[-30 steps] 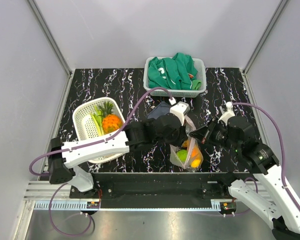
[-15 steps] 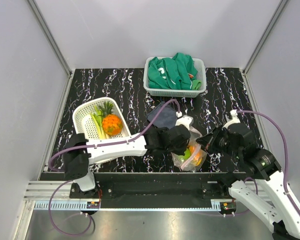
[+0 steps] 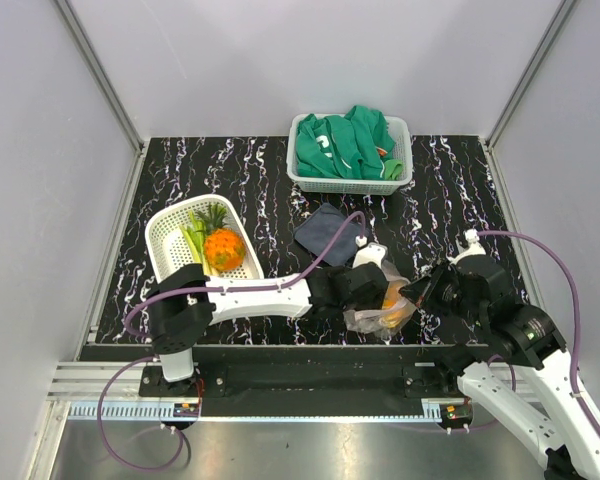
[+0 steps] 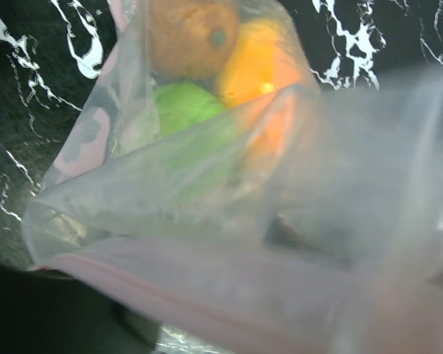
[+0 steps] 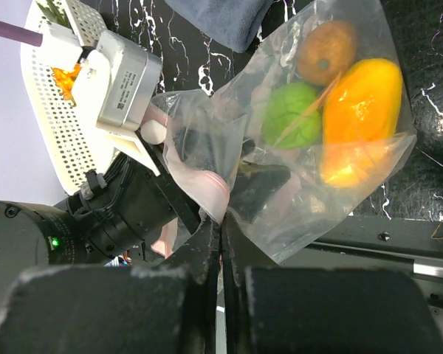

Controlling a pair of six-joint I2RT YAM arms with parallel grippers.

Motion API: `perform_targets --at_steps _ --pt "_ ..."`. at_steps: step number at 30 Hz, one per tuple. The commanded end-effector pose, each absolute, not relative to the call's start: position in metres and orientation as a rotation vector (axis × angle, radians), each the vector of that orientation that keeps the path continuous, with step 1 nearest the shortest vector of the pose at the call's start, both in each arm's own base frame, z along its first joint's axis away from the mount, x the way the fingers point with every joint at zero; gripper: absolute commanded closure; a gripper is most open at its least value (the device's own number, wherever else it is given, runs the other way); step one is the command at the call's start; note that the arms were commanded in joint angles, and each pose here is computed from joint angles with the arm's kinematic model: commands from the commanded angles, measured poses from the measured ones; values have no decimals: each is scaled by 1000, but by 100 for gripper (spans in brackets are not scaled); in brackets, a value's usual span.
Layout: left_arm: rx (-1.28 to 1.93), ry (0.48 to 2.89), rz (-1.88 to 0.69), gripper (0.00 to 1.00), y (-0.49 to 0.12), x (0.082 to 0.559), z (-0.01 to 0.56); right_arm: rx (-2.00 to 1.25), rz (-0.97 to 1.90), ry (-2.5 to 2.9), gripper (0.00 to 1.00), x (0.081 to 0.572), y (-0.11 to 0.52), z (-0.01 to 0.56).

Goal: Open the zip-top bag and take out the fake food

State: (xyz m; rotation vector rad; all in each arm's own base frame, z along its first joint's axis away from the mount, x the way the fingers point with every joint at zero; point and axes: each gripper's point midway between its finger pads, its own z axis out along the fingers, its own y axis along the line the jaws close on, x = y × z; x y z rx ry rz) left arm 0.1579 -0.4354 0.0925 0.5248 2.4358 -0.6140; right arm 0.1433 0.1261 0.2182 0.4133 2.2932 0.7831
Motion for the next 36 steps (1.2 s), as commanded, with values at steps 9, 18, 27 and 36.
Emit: perform_targets --at_steps 9,18,27,36 --pt "328 2304 -701 73 -439 174 145 407 830 2263 100 147 132 226" --pt "345 2295 -973 81 -456 138 187 403 890 2253 100 147 140 233" --pt "226 2359 -882 82 -470 170 132 436 953 2230 100 148 146 242" --pt "118 2284 -629 42 -449 213 102 431 986 2251 100 142 150 239"
